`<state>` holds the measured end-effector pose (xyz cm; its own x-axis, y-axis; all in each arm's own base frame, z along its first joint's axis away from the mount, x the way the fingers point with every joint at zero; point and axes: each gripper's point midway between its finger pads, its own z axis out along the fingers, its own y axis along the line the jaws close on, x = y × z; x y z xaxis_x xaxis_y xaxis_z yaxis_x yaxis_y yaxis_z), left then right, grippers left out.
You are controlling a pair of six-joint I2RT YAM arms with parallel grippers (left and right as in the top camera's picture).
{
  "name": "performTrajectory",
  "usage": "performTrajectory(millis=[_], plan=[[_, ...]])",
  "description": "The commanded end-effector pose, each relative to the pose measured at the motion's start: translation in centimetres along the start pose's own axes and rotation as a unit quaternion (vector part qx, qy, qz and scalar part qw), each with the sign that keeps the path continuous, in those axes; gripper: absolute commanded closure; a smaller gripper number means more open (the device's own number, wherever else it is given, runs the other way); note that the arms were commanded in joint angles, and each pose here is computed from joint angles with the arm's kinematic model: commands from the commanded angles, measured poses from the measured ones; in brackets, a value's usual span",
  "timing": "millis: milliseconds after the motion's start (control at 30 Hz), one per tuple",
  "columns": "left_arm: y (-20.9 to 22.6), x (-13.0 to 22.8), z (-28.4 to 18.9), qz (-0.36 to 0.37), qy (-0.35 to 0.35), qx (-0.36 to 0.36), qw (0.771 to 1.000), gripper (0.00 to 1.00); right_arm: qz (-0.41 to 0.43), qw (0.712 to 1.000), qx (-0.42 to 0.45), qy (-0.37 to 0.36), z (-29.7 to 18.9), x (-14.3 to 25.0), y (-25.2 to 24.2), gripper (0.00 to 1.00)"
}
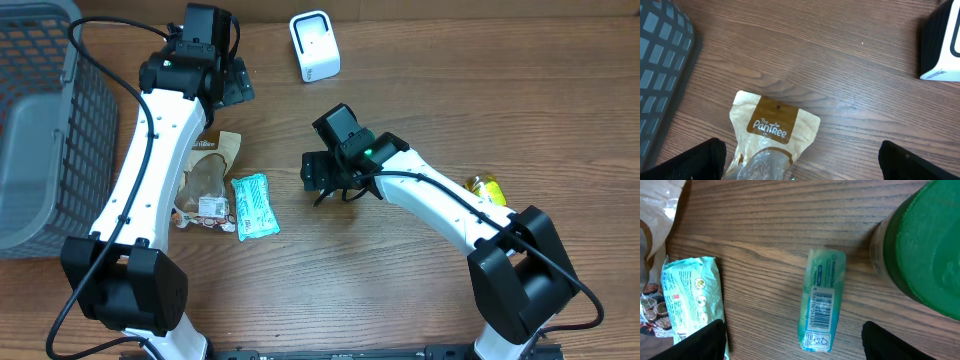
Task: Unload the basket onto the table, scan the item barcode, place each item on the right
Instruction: 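Lower the right gripper over the small teal pack beside the jar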
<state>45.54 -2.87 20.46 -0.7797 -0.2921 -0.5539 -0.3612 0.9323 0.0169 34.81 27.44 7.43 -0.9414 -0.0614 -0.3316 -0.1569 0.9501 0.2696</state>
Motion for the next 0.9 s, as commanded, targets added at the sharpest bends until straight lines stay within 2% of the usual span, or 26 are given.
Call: performTrajectory(millis=[0, 133, 233, 267, 433, 500, 533, 600, 633, 667, 767, 867], plan=[[0.06, -0.79, -0.93, 0.003, -0.017, 0.0, 1.0, 0.0, 0.002, 1.0, 0.003, -0.006, -0.09, -0.14, -0.14, 0.17], [0.06, -0.79, -0.93, 0.003, -0.017, 0.0, 1.0, 0.0, 0.002, 1.0, 0.011, -0.011, -0.09, -0.29, -0.41, 0.17], [0.06, -0.8, -0.93, 0.002, -0.017, 0.0, 1.0, 0.01, 0.002, 1.0, 0.01, -0.012, -0.09, -0.35, -0.38, 0.08], [0.06, -0.79, -0.93, 0.003, -0.017, 0.0, 1.0, 0.0, 0.001, 1.0, 0.01, -0.012, -0.09, -0.36, -0.36, 0.0], [0.06, -0.79, -0.92, 0.003, -0.017, 0.0, 1.0, 0.0, 0.002, 1.0, 0.009, -0.013, -0.09, -0.41, -0.32, 0.0], [0.06, -0.79, -0.92, 0.003, -0.017, 0.0, 1.0, 0.0, 0.002, 1.0, 0.009, -0.013, -0.09, -0.42, -0.33, 0.09], [0.06, -0.79, -0.92, 0.003, -0.017, 0.0, 1.0, 0.0, 0.002, 1.0, 0.009, -0.013, -0.09, -0.42, -0.33, 0.18], [0.06, -0.79, -0.92, 0.003, -0.017, 0.0, 1.0, 0.0, 0.002, 1.0, 0.009, -0.014, -0.09, -0.43, -0.33, 0.4], [0.06, -0.79, -0.92, 0.003, -0.017, 0.0, 1.0, 0.0, 0.002, 1.0, 0.009, -0.014, -0.09, -0.43, -0.33, 0.48], [0.06, -0.79, -0.93, 0.003, -0.017, 0.0, 1.0, 0.0, 0.002, 1.0, 0.009, -0.014, -0.09, -0.43, -0.33, 0.6], [0.06, -0.79, -0.92, 0.003, -0.017, 0.0, 1.0, 0.0, 0.002, 1.0, 0.009, -0.014, -0.09, -0.44, -0.32, 0.89], [0.06, -0.79, -0.93, 0.003, -0.017, 0.0, 1.0, 0.01, 0.001, 1.0, 0.009, -0.014, -0.09, -0.43, -0.33, 0.93]])
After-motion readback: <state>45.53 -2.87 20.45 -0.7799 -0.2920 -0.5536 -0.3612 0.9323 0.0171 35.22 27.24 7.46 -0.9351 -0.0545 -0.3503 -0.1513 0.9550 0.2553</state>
